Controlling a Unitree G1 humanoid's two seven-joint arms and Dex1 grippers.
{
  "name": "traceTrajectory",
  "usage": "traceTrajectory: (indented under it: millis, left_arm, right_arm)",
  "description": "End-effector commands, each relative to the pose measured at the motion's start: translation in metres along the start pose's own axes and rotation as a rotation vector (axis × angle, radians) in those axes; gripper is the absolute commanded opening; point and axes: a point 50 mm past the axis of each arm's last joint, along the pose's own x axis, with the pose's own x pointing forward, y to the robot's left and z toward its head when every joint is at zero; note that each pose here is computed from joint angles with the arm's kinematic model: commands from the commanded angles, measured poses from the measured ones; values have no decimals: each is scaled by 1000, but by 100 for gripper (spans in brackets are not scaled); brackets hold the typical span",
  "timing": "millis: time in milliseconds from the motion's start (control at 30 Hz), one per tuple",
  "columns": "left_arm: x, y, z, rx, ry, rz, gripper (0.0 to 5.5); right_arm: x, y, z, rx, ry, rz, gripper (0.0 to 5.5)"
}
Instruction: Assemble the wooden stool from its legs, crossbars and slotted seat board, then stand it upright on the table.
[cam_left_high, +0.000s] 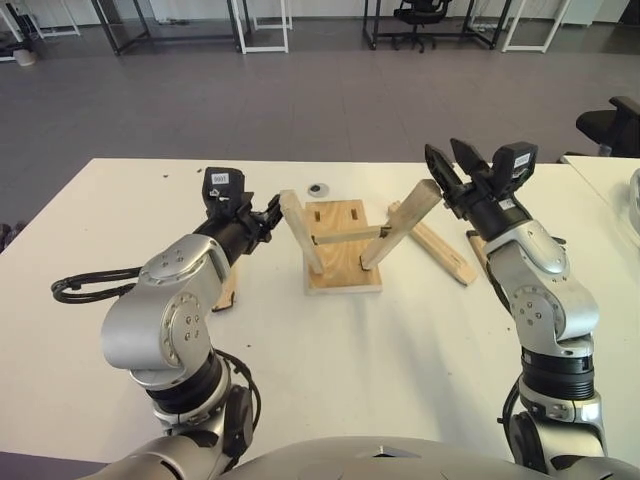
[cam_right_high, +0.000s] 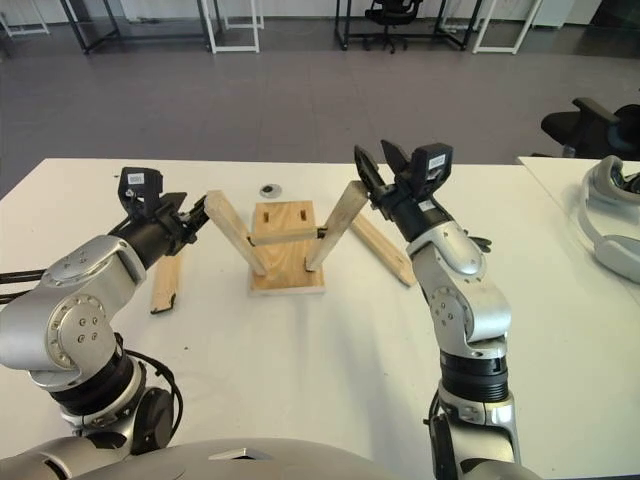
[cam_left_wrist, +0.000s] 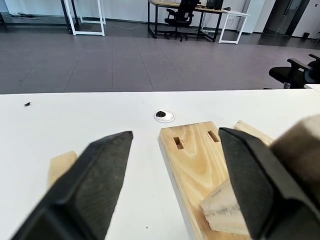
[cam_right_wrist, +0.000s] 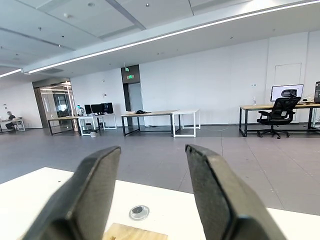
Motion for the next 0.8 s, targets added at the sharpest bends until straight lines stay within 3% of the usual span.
traceTrajectory:
  millis: [33,200,300,367,567,600,700,800]
  left_arm:
    - [-1,-15,3,5,-40,-141,379]
    - [-10,-19,31,37,-209,-180,446]
    - [-13,-9,30,57,-211,-141,469]
    - [-14,3,26,49,-184,-80,469]
    - [-17,-18,15,90,-158,-153,469]
    - [-17,-22,11,85,-144,-169,489]
    - [-19,-33,0,61,-111,-210,522]
    - [-20,-25,-9,67,-80,-164,538]
  right_arm:
    - [9,14,25,8,-120,79,247]
    - [10,34,69,-60,-278,90,247]
    - [8,76,62,13,-228,234,247]
    - [4,88,39,48,-115,238,247]
    - [-18,37,-16,15,118,-30,247]
    - [-20,33,-19,4,135,-42,247]
    - [-17,29,-12,-14,92,-61,247]
    - [-8,31,13,-23,-38,-33,247]
